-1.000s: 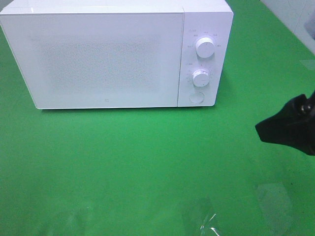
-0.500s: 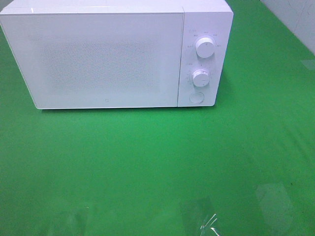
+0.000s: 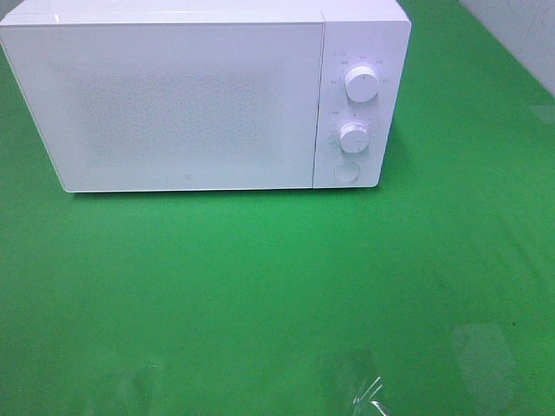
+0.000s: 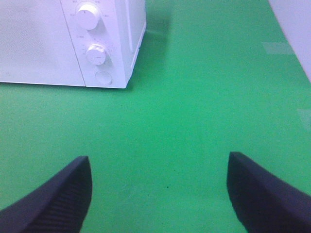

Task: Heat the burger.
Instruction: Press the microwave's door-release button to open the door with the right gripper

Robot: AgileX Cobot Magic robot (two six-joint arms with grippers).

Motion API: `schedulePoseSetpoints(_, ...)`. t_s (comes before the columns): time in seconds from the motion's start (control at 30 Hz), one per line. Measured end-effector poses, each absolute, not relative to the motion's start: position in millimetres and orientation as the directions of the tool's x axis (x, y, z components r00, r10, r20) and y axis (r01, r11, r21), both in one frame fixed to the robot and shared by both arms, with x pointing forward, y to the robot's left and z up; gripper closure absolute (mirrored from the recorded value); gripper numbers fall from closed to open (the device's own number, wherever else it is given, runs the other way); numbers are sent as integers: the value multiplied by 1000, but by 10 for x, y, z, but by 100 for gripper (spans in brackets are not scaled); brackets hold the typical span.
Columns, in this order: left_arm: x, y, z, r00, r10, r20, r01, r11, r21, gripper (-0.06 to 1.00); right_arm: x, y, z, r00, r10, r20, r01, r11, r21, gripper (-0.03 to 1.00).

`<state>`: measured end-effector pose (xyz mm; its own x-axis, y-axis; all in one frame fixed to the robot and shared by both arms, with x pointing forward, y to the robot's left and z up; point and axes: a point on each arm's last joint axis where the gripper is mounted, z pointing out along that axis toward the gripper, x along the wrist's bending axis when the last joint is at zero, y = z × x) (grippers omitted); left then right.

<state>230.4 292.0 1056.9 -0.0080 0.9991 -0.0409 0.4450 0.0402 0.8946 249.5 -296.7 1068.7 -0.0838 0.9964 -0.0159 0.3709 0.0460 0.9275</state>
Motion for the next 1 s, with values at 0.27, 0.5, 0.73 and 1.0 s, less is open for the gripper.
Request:
schedulePoseSetpoints(0.27, 2304, 2920, 10569, -8, 999, -41, 445, 40, 895, -3, 2381, -2976, 10583, -33, 999, 12, 368, 1, 930, 20)
schedulePoseSetpoints(0.5, 2304, 2921, 10569, -9, 999, -40, 445, 40, 895, -3, 2381, -2981, 10583, -29, 1000, 6, 368, 5, 930, 20)
schedulePoseSetpoints(0.73, 2304, 2921, 10569, -9, 999, -40, 445, 40, 895, -3, 2381, -2982, 10583, -28, 1000, 5, 368, 6, 930, 20)
schedulePoseSetpoints(1.0, 2304, 2921, 10569, -9, 999, -40, 445, 40, 895, -3, 2352, -2987, 10653, -25, 1000, 0, 342, 9, 940, 20)
